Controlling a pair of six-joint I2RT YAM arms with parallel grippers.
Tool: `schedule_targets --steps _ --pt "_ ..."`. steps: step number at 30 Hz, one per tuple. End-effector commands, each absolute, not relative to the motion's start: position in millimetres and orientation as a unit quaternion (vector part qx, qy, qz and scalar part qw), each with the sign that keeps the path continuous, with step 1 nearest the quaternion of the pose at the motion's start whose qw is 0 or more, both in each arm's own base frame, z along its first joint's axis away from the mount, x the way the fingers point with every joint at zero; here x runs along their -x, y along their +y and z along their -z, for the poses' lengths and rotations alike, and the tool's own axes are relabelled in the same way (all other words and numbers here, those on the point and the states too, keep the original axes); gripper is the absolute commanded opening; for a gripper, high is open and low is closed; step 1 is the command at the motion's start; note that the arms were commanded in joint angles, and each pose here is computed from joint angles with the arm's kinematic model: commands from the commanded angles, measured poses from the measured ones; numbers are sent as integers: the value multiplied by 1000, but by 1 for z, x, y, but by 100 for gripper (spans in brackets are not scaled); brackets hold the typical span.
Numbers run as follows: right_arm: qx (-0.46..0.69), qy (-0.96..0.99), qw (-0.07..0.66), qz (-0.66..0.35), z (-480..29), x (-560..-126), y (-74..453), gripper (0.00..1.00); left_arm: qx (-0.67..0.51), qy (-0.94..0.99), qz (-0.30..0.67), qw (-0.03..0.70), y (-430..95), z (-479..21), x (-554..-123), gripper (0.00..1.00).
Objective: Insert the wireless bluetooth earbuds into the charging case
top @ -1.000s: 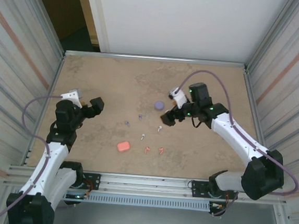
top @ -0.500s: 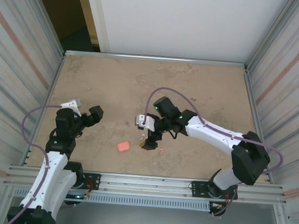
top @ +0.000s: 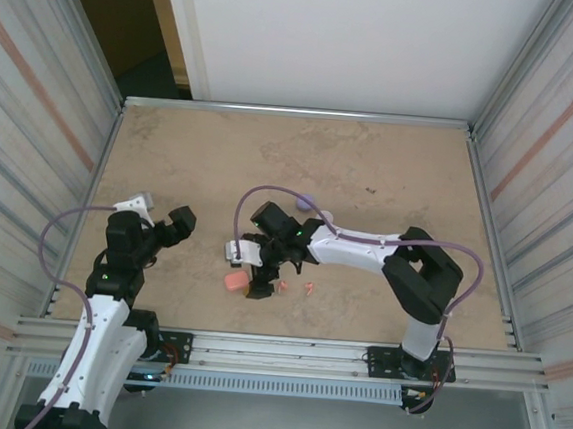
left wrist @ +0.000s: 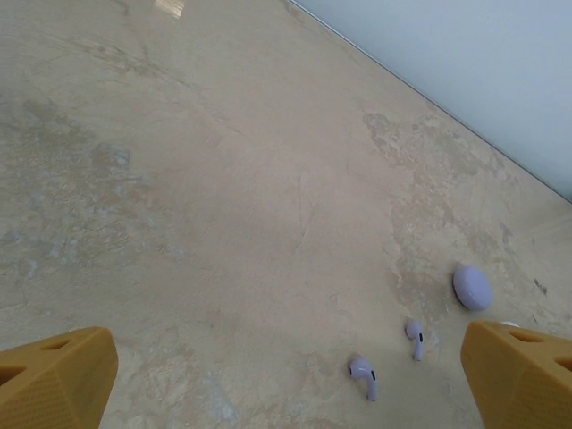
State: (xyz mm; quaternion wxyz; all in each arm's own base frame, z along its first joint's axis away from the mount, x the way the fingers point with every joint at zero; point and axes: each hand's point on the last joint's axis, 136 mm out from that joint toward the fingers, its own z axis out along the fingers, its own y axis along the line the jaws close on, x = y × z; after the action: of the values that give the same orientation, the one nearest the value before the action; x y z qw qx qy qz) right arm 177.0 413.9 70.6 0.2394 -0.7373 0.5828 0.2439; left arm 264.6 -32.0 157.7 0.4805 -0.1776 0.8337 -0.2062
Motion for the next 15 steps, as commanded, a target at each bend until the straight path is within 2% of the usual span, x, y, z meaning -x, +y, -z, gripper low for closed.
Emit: schedule_targets --steps 1,7,15 --pt "750 570 252 -221 -65 -184 425 98 175 833 194 488 -28 -159 -263 99" --pt "763 562 239 -210 -47 -179 431 97 175 832 189 491 -26 -159 -263 99" --pt "768 567 221 -200 -31 -179 433 90 174 833 190 490 -27 -158 -264 98"
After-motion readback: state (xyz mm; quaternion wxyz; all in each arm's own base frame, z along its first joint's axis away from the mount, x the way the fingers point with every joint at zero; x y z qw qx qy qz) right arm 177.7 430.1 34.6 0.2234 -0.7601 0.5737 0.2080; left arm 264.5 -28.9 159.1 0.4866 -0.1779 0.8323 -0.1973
